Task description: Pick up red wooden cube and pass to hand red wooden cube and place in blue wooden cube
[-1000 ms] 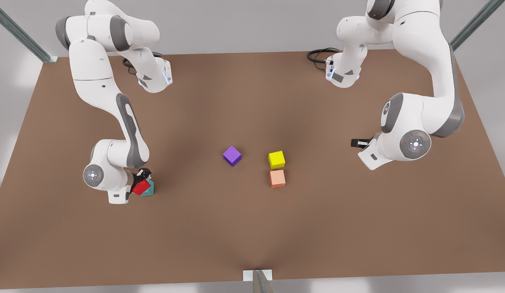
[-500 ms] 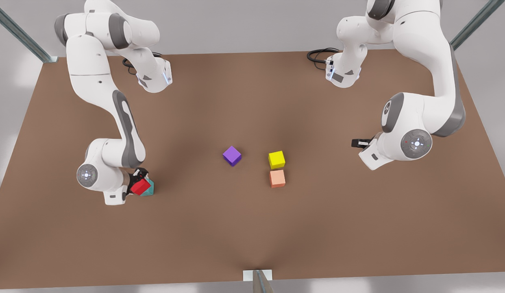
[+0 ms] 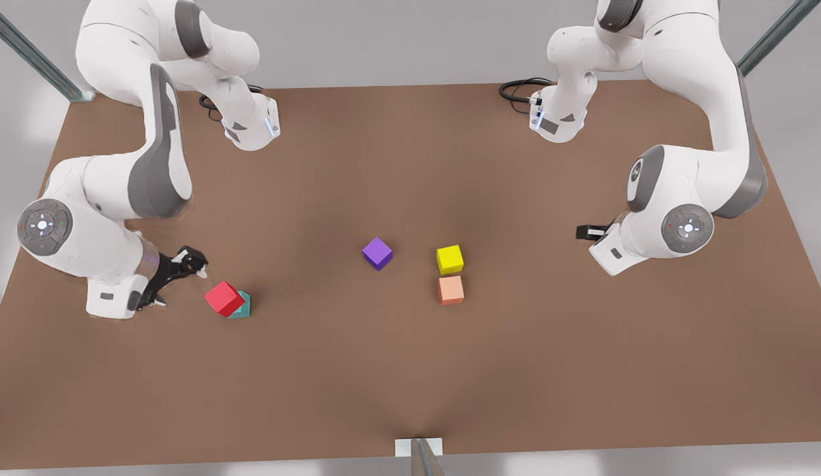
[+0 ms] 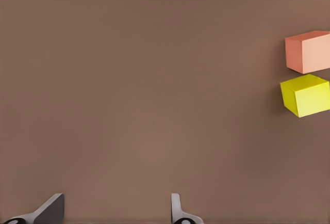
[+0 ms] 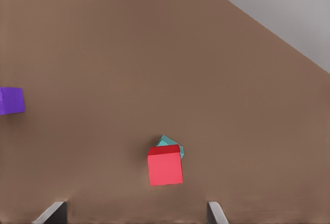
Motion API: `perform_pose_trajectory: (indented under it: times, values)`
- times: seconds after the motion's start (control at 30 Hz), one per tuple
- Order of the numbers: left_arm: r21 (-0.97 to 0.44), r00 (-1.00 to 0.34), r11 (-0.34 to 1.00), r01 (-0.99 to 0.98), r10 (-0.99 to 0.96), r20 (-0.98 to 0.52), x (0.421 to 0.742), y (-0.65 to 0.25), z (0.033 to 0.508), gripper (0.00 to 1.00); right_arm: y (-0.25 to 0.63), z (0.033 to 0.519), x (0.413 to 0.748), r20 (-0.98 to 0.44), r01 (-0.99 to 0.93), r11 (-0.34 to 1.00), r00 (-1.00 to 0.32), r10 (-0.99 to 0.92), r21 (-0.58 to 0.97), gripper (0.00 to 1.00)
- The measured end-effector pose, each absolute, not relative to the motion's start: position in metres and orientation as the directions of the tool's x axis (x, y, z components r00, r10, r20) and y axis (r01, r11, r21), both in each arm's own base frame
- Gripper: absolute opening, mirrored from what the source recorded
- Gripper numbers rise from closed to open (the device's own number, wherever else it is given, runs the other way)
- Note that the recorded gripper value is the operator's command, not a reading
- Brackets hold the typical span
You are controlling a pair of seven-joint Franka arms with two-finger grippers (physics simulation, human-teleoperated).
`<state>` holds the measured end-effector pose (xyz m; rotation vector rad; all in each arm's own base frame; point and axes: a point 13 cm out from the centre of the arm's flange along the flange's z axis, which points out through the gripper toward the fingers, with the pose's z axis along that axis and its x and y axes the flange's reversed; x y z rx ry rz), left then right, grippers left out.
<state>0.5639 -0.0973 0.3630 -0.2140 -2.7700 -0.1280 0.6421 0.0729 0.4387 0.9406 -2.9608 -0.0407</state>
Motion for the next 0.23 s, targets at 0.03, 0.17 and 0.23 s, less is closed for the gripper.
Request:
perform_pose_trajectory:
  times: [0.03,0.17,0.23]
  values:
    - [0.061,-0.924,0.985,0.160,0.128,0.359,0.564,-0.095,0.363,1.00,0.067,0.463,0.618,0.036,-0.547,0.837,-0.836,-0.548,0.034,1.00]
    - [0.060,-0.924,0.986,0.154,0.122,0.362,0.564,-0.091,0.363,1.00,0.035,0.485,0.566,0.115,-0.398,0.917,-0.910,-0.398,0.022,1.00]
    - [0.060,-0.922,0.986,0.156,0.124,0.366,0.562,-0.092,0.365,1.00,0.029,0.484,0.556,0.142,-0.336,0.942,-0.932,-0.335,0.014,1.00]
